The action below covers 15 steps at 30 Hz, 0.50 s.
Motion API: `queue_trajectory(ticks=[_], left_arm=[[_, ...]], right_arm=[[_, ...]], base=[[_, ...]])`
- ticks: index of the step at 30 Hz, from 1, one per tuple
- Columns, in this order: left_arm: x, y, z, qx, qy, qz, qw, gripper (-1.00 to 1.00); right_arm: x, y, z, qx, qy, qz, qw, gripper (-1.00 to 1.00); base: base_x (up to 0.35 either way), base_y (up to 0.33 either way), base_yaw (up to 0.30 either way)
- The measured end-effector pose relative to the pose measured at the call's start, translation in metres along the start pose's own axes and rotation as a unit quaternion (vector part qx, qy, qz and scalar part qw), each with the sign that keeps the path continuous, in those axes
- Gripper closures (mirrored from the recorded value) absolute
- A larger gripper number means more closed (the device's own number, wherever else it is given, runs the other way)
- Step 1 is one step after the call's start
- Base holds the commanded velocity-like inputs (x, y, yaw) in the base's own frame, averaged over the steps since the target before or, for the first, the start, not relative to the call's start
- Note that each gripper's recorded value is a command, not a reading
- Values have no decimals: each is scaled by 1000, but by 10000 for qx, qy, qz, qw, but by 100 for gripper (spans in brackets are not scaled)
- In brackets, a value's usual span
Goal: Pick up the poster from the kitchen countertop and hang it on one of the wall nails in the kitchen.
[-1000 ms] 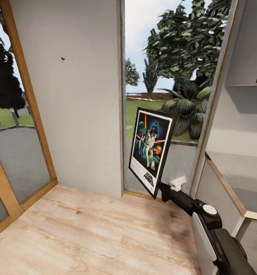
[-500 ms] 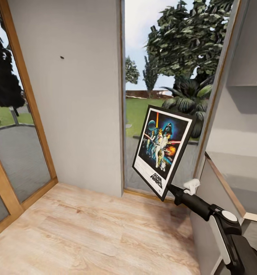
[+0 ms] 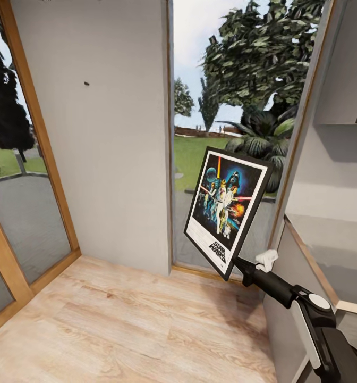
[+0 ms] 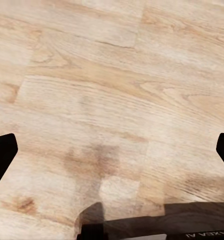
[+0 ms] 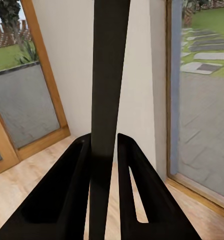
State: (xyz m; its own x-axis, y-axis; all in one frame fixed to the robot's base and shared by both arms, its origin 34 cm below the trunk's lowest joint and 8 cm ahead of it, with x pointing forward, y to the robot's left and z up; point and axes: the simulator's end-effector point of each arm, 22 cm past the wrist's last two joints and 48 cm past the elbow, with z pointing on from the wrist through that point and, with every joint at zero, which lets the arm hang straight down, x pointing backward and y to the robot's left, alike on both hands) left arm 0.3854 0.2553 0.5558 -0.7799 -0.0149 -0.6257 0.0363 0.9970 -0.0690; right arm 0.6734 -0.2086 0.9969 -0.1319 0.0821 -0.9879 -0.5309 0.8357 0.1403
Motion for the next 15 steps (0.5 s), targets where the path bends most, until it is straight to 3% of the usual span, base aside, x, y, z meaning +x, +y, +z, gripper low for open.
queue_trajectory(ticks=[15], left_arm=[[-13,-2,-18,9,4,7,10000,-100]], right_arm=[[-21,3,-2,5,7,7,10000,100]], base=[[0,0,0]])
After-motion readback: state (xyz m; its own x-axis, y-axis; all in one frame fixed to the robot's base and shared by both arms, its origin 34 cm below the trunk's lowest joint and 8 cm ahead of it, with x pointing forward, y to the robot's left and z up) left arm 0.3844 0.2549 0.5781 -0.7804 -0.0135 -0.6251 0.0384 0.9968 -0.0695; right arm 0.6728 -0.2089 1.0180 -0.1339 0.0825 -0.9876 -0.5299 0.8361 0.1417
